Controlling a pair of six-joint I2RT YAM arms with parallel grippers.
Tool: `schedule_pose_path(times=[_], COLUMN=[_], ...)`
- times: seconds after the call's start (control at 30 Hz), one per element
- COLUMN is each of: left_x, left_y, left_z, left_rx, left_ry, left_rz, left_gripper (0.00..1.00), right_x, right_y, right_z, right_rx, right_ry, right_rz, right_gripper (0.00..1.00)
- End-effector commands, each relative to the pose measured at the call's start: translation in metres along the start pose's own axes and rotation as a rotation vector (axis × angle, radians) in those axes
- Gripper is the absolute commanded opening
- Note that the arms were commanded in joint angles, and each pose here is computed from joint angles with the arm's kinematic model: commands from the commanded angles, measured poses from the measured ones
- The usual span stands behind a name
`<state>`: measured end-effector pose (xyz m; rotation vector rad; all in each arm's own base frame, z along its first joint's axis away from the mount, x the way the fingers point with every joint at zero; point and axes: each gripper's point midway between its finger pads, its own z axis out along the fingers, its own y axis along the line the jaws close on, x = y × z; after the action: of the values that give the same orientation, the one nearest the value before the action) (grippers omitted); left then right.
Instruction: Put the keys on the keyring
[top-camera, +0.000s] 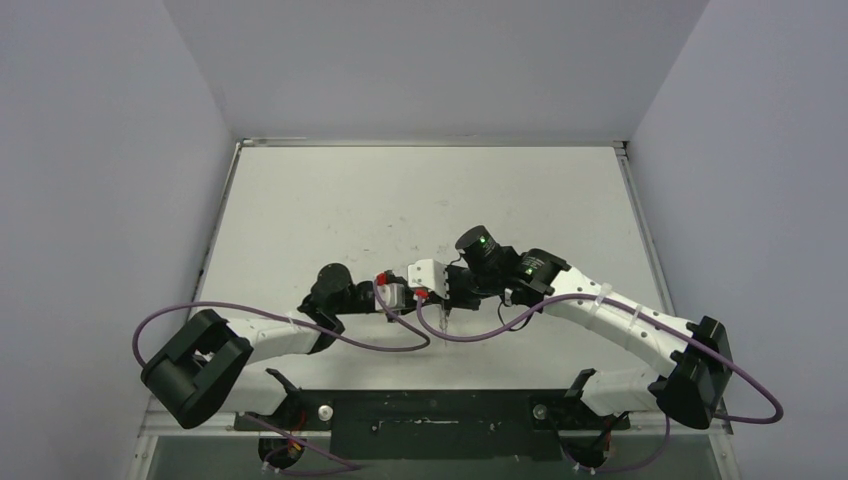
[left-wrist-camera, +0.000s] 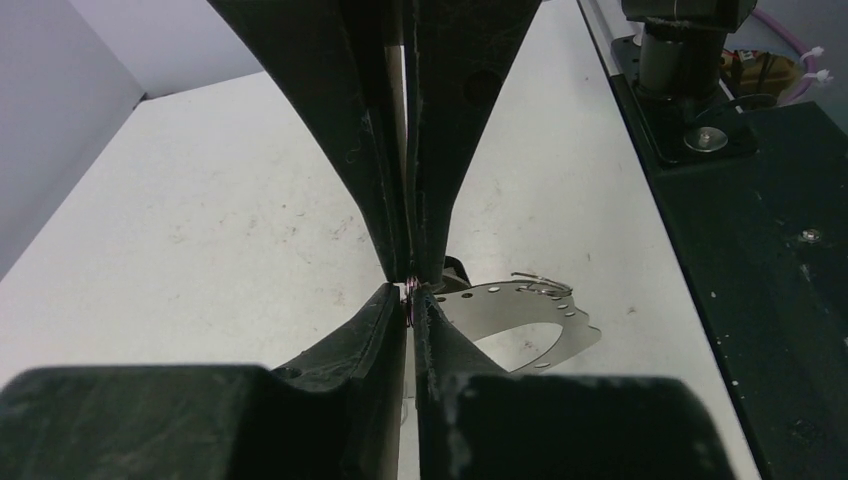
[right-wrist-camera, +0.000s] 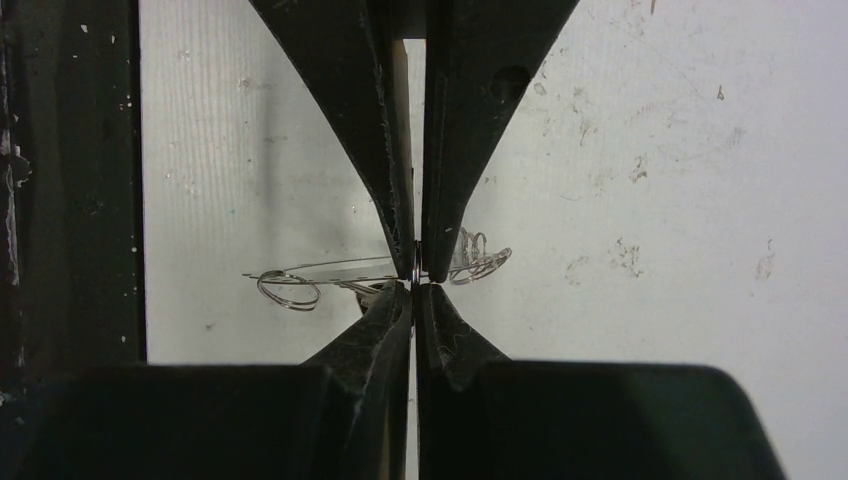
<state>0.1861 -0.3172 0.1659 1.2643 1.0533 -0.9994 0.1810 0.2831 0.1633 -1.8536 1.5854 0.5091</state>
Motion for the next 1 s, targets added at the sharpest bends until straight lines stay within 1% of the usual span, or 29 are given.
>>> schedule_pose_path(times=[0.0, 0.13, 0.27, 0.3, 0.37, 0.47, 0.6, 0.67, 0.8, 0.97], left_x=[-0.019, -0.015, -0.021, -0.022, -0.023, -0.026, -0.032, -0.037, -0.045, -0.048], left_y=[0.012, 0.013, 0.018, 0.02, 0.022, 0.025, 0.029, 0.03, 0.03, 0.028], left_z=[0.008, 0.006, 0.002, 0.001, -0.002, -0.006, -0.012, -0.013, -0.015, -0.013], left_rx=[-0.015, -0.027, -0.075, -0.09, -0.116, -0.157, -0.217, -0.233, -0.248, -0.226], left_ry=[-0.044, -0.03, -0.049, -0.054, -0.057, -0.08, -0.133, -0.166, -0.219, -0.234], left_rz=[0.055, 0.063, 0.084, 0.089, 0.089, 0.091, 0.092, 0.1, 0.099, 0.097], left_gripper=[0.0, 0.0, 0.0, 0.0, 0.0, 0.0, 0.0, 0.0, 0.0, 0.0], right_x=[-0.022, -0.022, -0.026, -0.027, -0.032, -0.041, -0.051, -0.049, -0.05, -0.05], right_y=[-0.011, -0.013, -0.014, -0.015, -0.019, -0.029, -0.044, -0.044, -0.04, -0.039], right_z=[-0.003, -0.002, 0.0, 0.001, 0.001, -0.004, -0.014, -0.013, -0.011, -0.012], right_rx=[0.037, 0.046, 0.048, 0.047, 0.059, 0.061, 0.074, 0.078, 0.057, 0.062], right_ry=[-0.059, -0.058, -0.08, -0.091, -0.125, -0.228, -0.4, -0.443, -0.487, -0.532], right_rz=[-0.029, -0.031, -0.031, -0.032, -0.019, 0.033, 0.118, 0.133, 0.124, 0.116], right_gripper=[0.0, 0.0, 0.0, 0.03, 0.12, 0.26, 0.35, 0.37, 0.38, 0.4])
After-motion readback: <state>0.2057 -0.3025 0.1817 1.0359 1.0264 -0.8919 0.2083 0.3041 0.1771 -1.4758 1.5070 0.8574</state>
